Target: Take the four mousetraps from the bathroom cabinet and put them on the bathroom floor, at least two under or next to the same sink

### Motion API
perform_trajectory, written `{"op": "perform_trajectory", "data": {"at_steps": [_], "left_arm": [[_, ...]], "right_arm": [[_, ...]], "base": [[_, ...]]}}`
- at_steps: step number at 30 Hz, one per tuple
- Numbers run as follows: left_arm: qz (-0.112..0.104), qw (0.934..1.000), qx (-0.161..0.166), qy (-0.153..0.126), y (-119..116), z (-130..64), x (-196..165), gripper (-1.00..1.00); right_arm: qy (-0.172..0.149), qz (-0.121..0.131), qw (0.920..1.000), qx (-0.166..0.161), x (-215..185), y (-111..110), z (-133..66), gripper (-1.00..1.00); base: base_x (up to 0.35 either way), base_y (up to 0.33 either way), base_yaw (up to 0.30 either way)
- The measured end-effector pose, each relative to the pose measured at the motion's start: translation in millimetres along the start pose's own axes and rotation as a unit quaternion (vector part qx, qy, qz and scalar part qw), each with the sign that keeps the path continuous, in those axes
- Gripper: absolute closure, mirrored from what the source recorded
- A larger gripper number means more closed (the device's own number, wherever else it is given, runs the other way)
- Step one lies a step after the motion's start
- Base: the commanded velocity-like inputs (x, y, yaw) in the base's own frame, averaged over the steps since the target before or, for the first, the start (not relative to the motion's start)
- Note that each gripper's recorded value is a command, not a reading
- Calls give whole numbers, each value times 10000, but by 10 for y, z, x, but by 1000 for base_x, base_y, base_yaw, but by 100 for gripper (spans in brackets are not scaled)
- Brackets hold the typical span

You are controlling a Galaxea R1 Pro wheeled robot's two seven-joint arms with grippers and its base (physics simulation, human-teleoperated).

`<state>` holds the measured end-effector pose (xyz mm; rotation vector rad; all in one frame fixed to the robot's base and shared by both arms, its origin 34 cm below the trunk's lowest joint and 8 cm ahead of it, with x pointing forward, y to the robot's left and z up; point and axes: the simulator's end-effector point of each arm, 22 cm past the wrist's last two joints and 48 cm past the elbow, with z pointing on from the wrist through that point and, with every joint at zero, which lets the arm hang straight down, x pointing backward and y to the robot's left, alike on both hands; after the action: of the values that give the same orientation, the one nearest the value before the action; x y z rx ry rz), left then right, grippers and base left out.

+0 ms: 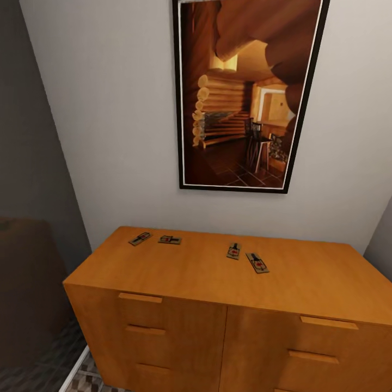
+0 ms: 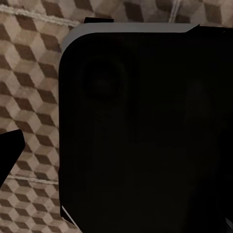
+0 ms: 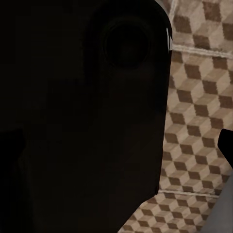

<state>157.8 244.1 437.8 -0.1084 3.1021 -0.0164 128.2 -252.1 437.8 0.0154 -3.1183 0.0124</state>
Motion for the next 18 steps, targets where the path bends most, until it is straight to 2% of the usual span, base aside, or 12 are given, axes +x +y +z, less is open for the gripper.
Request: {"op": "perform_trajectory", "data": {"at_steps": [11, 18], "left_arm": [[5, 10000, -3, 0, 5, 0, 0, -100], [9, 10000, 2, -1, 1, 0, -1, -100]], "right_arm": [[0, 0, 10000, 0, 0, 0, 0, -100], [1, 0, 10000, 0, 0, 0, 0, -100]], "base": [[0, 0, 0], [-94, 0, 0]]}}
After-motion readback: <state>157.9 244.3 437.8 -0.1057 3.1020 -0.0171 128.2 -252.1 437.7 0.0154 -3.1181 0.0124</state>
